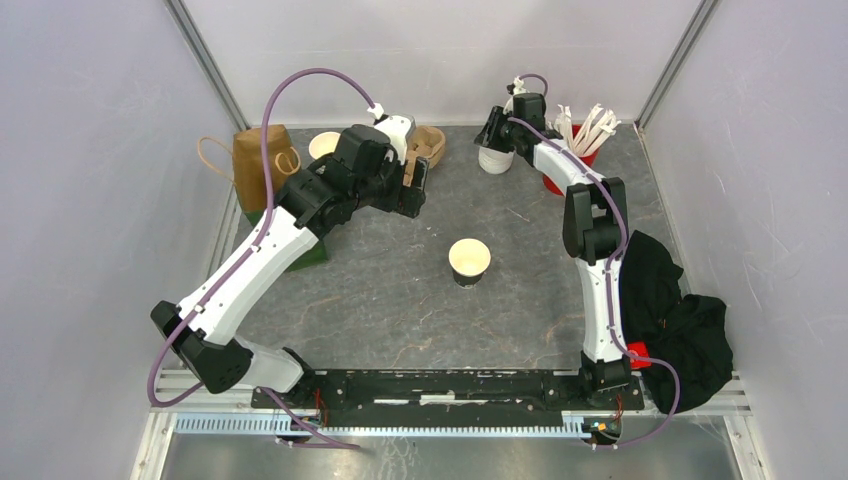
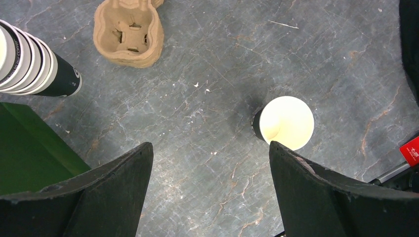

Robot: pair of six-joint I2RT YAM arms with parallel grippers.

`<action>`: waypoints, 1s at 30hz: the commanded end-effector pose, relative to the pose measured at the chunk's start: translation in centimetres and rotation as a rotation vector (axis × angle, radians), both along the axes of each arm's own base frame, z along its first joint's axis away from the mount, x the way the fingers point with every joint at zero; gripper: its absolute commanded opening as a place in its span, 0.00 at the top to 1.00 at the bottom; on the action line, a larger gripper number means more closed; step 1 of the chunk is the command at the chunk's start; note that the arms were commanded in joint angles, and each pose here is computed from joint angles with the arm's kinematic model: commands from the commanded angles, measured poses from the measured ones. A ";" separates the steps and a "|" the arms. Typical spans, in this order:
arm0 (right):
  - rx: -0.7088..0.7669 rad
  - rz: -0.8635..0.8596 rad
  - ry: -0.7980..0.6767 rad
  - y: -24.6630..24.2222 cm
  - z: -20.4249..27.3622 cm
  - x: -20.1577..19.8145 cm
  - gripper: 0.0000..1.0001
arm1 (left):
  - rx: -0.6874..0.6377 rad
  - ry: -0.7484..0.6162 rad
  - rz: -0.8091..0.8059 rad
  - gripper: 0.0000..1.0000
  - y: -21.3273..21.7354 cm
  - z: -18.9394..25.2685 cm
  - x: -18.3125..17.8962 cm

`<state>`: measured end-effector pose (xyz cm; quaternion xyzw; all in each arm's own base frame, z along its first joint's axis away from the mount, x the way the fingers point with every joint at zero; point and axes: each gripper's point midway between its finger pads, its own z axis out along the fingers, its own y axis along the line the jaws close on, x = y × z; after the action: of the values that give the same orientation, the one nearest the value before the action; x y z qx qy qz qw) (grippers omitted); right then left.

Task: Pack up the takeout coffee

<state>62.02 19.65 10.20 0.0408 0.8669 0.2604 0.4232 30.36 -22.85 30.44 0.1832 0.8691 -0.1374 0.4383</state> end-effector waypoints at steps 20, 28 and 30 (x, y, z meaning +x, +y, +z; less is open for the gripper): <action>0.041 -0.027 -0.026 -0.1 -0.1 1.1 0.66 | -0.029 -0.023 -0.013 0.07 -0.2 1.3 0.4; 0.065 -0.029 -0.009 -0.1 -0.7 0.8 0.75 | -0.036 -0.015 -0.011 0.07 -0.1 1.2 0.4; 0.062 -0.029 -0.008 -0.2 -0.7 0.8 0.79 | -0.037 -0.015 -0.010 0.07 0.0 1.2 0.4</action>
<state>62.12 19.45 8.00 0.0659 0.8698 0.2680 0.4089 30.56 -22.68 30.33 0.1810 0.8706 -0.1422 0.4348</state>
